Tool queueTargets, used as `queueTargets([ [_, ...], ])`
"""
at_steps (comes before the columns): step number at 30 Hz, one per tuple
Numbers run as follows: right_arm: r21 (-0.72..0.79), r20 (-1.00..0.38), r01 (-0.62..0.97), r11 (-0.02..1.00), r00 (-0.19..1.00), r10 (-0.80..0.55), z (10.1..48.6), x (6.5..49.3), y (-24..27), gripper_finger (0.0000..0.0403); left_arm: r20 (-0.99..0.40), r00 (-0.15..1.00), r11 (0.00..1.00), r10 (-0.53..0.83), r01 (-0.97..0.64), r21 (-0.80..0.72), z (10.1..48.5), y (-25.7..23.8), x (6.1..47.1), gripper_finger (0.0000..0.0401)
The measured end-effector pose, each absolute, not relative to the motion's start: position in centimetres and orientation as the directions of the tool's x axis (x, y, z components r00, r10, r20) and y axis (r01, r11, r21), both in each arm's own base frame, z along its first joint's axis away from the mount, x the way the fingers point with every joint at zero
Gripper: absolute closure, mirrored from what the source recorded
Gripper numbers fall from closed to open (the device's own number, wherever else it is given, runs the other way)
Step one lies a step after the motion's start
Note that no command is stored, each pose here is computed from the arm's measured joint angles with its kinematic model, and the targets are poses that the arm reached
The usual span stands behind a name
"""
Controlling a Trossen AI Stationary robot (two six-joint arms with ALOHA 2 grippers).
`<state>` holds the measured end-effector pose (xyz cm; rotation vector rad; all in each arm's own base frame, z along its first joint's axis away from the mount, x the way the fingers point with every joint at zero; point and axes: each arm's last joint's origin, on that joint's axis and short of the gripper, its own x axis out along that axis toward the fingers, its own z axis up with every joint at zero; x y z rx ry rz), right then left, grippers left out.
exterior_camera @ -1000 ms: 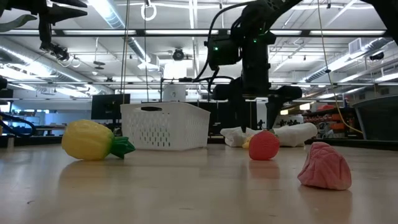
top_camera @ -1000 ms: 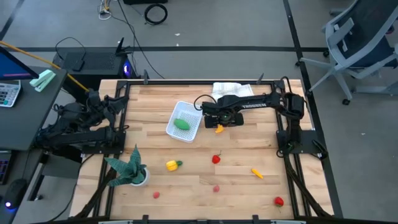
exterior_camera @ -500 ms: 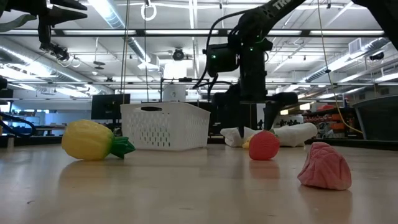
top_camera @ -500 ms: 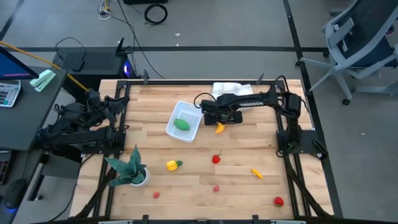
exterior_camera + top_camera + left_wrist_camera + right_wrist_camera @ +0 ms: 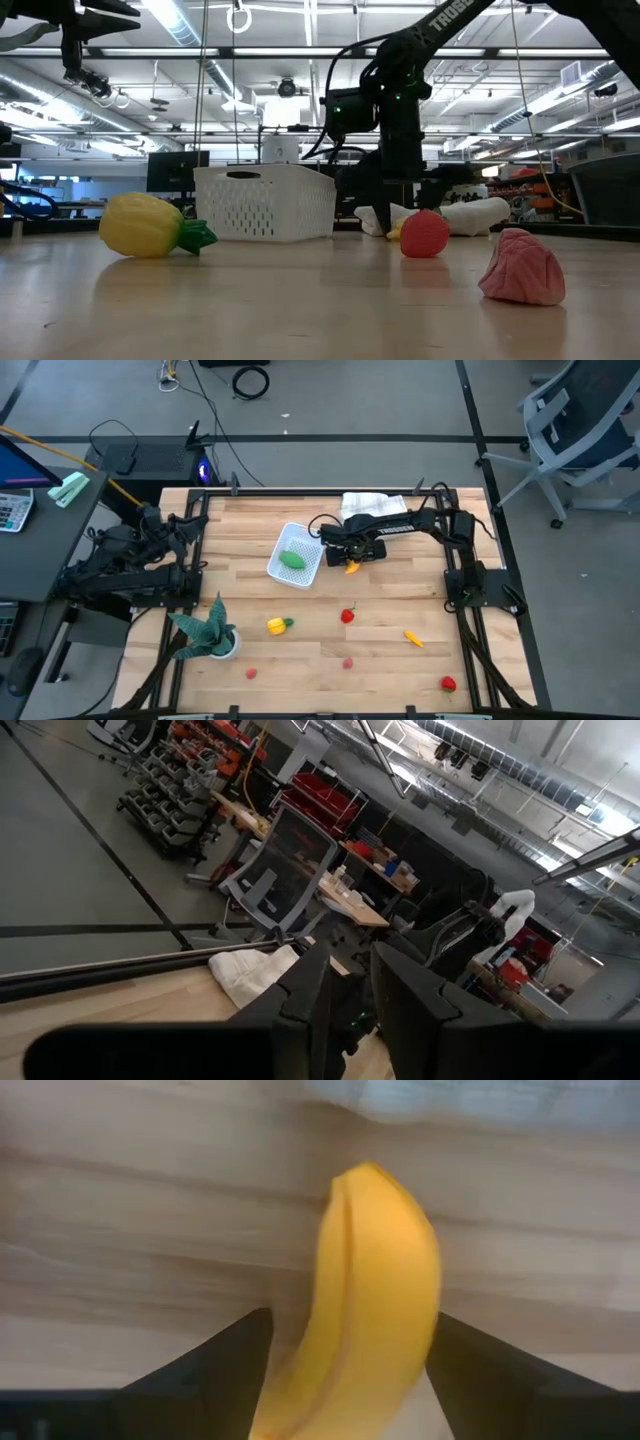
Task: Pick and placing Produce into tupperware
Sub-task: Put the banana into the white basket
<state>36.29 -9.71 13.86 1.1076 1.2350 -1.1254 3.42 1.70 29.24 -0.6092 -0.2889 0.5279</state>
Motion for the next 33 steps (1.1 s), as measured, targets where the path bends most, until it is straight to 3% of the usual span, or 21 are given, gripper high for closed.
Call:
queueTargets([
  [4, 0.085, -0.995, 0.990, 0.117, 0.091, -0.046, 15.0, 36.6, -9.9, 0.0197, 0.104, 0.830, 0.694, 0.548, -0.383, -0.609, 29.2, 1.7, 3.4, 0.0315],
  [11, 0.211, -0.970, 0.960, 0.183, 0.228, -0.079, 17.0, 37.2, -9.9, 0.0330, 0.104, 0.830, 0.693, 0.548, -0.382, -0.611, 29.2, 1.7, 3.4, 0.0323],
  [21, 0.332, -0.918, 0.914, 0.233, 0.370, -0.145, 21.5, 36.6, -9.6, 0.0332, 0.104, 0.830, 0.693, 0.548, -0.381, -0.612, 29.3, 1.7, 3.4, 0.0317],
  [29, 0.412, -0.847, 0.875, 0.254, 0.470, -0.248, 26.4, 34.7, -9.3, 0.0398, 0.104, 0.830, 0.693, 0.548, -0.382, -0.611, 29.2, 1.7, 3.4, 0.0322],
  [33, 0.429, -0.827, 0.862, 0.271, 0.495, -0.266, 27.6, 34.1, -9.2, 0.0389, 0.104, 0.830, 0.693, 0.548, -0.382, -0.611, 29.2, 1.7, 3.4, 0.0317],
])
